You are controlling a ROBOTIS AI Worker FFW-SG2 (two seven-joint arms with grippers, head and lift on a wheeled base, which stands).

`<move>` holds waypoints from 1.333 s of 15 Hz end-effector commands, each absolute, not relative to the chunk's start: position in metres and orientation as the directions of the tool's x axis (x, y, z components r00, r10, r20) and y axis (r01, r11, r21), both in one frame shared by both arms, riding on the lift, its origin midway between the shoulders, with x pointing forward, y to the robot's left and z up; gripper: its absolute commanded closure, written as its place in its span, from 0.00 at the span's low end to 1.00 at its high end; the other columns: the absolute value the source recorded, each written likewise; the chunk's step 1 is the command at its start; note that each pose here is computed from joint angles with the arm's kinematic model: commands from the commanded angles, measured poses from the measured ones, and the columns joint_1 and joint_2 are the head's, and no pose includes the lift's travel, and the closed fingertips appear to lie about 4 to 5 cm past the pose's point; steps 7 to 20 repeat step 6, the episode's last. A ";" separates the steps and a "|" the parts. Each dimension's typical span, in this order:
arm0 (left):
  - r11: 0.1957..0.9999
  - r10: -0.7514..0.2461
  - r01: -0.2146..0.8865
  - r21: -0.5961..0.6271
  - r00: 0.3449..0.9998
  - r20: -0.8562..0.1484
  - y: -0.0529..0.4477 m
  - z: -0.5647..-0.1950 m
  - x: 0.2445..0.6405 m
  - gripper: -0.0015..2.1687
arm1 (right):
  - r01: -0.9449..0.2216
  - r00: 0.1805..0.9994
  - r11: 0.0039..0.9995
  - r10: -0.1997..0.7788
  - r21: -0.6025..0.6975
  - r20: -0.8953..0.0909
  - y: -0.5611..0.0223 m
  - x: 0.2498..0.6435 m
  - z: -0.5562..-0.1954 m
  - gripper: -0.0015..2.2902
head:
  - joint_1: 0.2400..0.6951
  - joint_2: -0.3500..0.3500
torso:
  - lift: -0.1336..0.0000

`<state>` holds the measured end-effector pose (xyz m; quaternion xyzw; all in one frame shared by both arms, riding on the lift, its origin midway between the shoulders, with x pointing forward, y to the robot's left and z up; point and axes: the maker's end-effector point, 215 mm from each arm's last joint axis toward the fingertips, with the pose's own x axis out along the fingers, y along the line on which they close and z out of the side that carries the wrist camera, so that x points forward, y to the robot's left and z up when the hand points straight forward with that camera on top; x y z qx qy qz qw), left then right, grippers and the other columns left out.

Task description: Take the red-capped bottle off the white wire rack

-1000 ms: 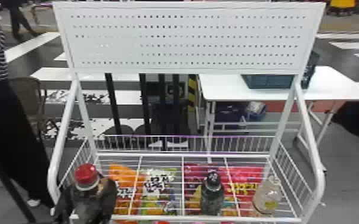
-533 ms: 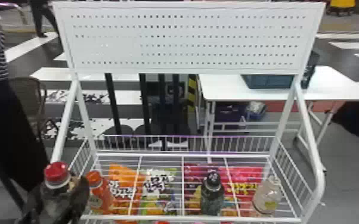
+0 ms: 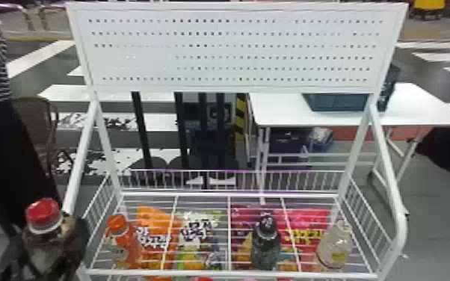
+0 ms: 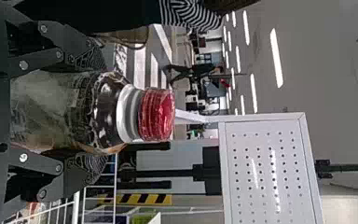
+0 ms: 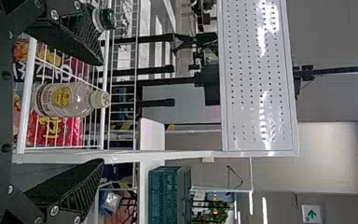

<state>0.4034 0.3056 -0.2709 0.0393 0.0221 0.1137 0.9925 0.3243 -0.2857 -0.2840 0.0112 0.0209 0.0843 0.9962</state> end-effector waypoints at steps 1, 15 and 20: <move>0.969 0.236 -0.233 0.079 0.971 -0.030 0.310 -0.267 0.403 0.45 | -0.166 0.985 0.986 0.167 0.027 -0.038 -0.286 0.325 -0.283 0.07 | 0.57 0.50 | 1.00; 0.970 0.234 -0.231 0.075 0.972 -0.029 0.308 -0.266 0.402 0.45 | -0.162 0.986 0.986 0.162 0.029 -0.028 -0.286 0.324 -0.280 0.07 | 0.57 0.50 | 1.00; 0.970 0.234 -0.231 0.075 0.972 -0.029 0.308 -0.266 0.402 0.45 | -0.162 0.986 0.986 0.162 0.029 -0.028 -0.286 0.324 -0.280 0.07 | 0.57 0.50 | 1.00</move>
